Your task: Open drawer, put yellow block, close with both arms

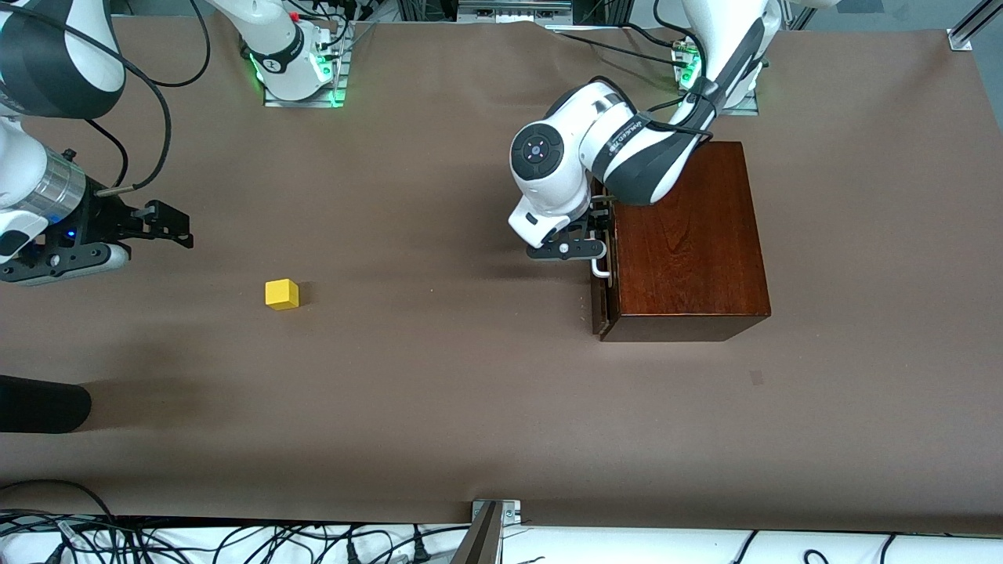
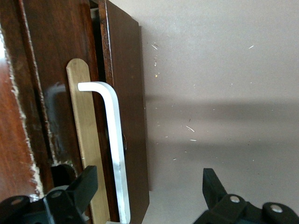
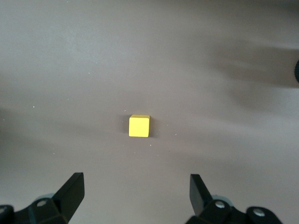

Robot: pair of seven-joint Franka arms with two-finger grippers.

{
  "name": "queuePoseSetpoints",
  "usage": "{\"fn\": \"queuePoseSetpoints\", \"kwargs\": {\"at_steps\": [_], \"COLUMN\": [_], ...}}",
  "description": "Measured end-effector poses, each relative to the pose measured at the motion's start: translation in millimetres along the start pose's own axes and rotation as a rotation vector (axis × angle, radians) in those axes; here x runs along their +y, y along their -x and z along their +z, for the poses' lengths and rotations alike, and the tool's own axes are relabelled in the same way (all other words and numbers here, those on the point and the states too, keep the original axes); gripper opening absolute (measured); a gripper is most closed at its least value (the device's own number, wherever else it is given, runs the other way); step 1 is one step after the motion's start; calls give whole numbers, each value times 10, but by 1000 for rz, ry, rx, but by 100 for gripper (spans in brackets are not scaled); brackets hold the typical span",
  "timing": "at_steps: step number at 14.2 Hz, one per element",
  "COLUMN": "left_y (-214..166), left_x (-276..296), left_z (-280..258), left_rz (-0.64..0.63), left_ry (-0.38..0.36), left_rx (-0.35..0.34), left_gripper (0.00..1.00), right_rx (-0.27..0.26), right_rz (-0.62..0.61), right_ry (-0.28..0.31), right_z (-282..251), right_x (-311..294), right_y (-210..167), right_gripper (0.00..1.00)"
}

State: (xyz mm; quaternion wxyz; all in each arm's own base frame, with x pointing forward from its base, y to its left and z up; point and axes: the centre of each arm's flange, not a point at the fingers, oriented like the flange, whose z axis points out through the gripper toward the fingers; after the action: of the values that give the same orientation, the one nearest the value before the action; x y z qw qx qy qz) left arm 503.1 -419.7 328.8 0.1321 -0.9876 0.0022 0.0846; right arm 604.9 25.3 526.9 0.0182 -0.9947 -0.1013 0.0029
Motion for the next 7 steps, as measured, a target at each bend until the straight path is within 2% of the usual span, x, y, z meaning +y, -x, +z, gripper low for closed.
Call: {"fn": "queuePoseSetpoints", "kwargs": {"at_steps": [7], "left_y": [14], "left_x": [51], "left_z": [186], "left_rz": [-20], "left_ry": [5], "left_rx": [-2], "left_gripper": [100], "right_rx": [0], "right_rz": [-3], "right_ry": [0], "right_z": [0], "right_x": [0], "right_y": [0], "right_gripper": [100]}}
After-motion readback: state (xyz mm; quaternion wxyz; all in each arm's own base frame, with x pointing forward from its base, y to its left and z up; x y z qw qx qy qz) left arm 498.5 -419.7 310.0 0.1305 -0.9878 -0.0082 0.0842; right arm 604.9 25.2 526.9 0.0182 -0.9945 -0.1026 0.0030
